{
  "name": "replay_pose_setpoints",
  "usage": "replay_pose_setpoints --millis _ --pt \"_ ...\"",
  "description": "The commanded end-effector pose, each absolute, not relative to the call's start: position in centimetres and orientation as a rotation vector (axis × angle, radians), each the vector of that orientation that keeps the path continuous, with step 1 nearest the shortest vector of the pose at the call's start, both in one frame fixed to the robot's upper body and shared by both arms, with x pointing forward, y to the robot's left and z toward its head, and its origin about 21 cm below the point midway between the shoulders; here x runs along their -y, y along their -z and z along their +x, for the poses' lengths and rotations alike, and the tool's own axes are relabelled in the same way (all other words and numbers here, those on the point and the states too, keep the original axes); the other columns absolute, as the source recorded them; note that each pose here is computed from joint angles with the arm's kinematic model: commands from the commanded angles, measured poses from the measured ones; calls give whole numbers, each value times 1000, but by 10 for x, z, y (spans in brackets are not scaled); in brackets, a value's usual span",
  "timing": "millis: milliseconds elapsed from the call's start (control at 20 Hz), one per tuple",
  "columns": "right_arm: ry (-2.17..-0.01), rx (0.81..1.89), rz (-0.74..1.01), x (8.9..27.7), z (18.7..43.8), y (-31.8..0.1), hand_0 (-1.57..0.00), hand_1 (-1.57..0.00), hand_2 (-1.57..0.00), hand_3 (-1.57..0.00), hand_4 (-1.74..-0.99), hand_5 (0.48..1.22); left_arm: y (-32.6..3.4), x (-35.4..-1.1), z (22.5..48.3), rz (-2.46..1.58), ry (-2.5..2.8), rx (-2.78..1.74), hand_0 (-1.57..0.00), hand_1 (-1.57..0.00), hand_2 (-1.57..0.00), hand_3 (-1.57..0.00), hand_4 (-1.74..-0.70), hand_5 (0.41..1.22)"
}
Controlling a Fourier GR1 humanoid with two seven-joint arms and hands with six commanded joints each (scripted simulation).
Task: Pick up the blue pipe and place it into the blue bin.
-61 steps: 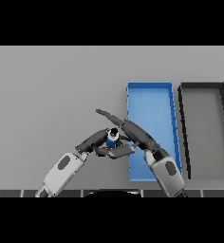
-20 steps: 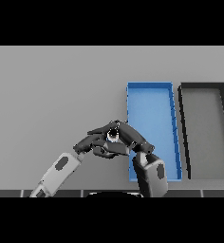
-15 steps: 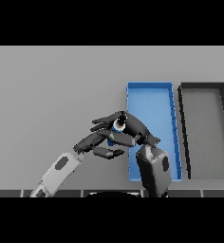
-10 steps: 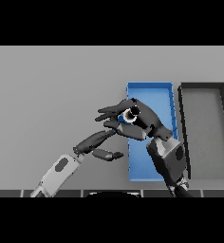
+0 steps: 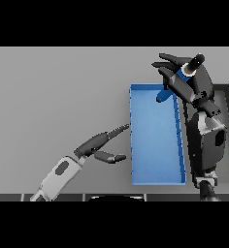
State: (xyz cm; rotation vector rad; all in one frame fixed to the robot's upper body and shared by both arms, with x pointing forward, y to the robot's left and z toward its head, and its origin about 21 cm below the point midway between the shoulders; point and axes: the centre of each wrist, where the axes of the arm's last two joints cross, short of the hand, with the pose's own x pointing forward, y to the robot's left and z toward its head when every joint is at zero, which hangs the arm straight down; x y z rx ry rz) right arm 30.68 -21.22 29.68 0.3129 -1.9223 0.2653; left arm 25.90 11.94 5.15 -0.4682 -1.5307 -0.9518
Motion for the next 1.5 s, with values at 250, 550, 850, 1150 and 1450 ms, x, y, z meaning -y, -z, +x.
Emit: replay_pose_setpoints --millis 250,550,850,1150,1450 --pt "-34 1692 166 270 307 -226 -1571 -1571 -1571 -1571 -1499 1221 -51 -129 259 -432 962 1536 1 1 1 1 -824 462" --pt "116 1417 61 287 286 -150 -1571 -1571 -1571 -1571 -1499 1221 -48 -128 257 -432 961 1529 1 1 1 1 -828 469" --pt "143 1156 -6 280 253 -101 -1571 -1571 -1571 -1041 -1603 1221 -48 -126 254 -436 964 1535 1 1 1 1 -827 472" --pt "167 932 -9 272 241 -73 -1172 -1106 -1066 -646 -1477 1178 -50 -124 254 -426 964 1525 1 1 1 1 -830 476" --pt "21 854 -23 269 245 -73 -306 -289 -279 -169 -1215 1044 -48 -123 254 -434 958 1519 1 1 1 1 -829 477"
